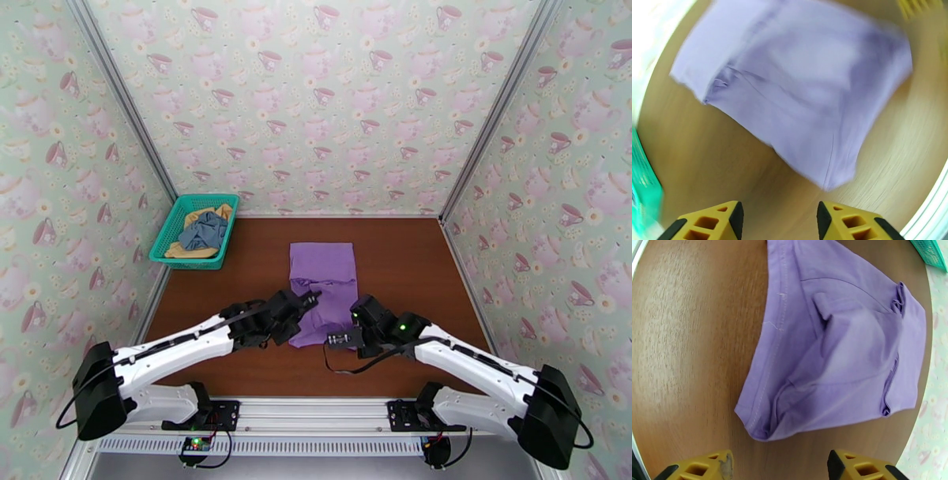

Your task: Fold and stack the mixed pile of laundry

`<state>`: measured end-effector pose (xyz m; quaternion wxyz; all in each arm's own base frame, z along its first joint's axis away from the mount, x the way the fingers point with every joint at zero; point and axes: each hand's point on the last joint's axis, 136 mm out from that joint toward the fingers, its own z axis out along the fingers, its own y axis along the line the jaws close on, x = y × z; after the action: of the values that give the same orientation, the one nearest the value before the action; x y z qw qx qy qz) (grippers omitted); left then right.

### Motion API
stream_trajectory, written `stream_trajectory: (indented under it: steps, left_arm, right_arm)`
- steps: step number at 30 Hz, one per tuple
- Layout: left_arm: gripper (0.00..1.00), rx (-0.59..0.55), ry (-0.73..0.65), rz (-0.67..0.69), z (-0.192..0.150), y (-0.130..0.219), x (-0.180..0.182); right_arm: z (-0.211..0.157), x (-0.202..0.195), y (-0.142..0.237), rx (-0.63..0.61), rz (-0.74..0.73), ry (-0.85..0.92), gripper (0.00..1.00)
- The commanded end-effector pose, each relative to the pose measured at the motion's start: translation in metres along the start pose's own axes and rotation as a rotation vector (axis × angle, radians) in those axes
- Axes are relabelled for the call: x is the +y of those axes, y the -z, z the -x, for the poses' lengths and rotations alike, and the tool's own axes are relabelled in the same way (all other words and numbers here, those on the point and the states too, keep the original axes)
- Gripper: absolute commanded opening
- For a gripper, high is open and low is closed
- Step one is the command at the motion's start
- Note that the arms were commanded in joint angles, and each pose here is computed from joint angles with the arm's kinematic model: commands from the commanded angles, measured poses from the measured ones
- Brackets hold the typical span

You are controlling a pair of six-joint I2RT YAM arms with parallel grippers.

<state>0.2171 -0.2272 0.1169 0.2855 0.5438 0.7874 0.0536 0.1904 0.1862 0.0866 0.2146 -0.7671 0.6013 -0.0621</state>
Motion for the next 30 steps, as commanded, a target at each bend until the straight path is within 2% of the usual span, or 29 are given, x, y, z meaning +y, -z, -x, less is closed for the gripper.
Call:
stream_trajectory:
  steps: [1, 5, 8, 10, 12, 15, 21, 24, 27, 30]
  left_arm:
    - [0.54, 0.016, -0.307, -0.062, -0.016, -0.01, -0.015]
    - [0.54, 0.101, -0.372, -0.122, -0.038, -0.036, -0.03]
    - [0.56, 0.076, -0.38, -0.137, -0.029, -0.048, -0.036]
    - [0.62, 0.065, -0.377, -0.159, -0.024, -0.055, -0.04]
    - [0.63, 0.086, -0.381, -0.197, -0.023, -0.063, -0.047]
    - [0.63, 0.135, -0.389, -0.235, -0.029, -0.074, -0.055]
    - [0.58, 0.139, -0.365, -0.268, -0.028, -0.093, -0.067]
    - [0.5, 0.142, -0.366, -0.266, -0.03, -0.101, -0.07]
    - [0.28, 0.144, -0.371, -0.259, -0.029, -0.108, -0.071]
    - [0.21, 0.131, -0.37, -0.239, -0.023, -0.115, -0.068]
  right_arm:
    - [0.004, -0.005, -0.014, -0.023, 0.002, 0.012, 0.68]
    - [-0.003, -0.014, -0.022, -0.008, 0.012, -0.03, 0.68]
    - [-0.007, -0.016, -0.025, 0.001, 0.023, -0.046, 0.69]
    - [-0.008, -0.013, -0.029, 0.01, 0.04, -0.051, 0.69]
    - [-0.009, -0.007, -0.035, 0.017, 0.071, -0.055, 0.7]
    - [-0.01, -0.002, -0.043, 0.025, 0.101, -0.064, 0.7]
    - [-0.012, 0.004, -0.056, 0.051, 0.149, -0.074, 0.7]
    - [-0.014, 0.003, -0.064, 0.073, 0.158, -0.078, 0.69]
    - [-0.016, 0.003, -0.072, 0.092, 0.179, -0.09, 0.66]
    - [-0.019, 0.002, -0.08, 0.108, 0.188, -0.102, 0.63]
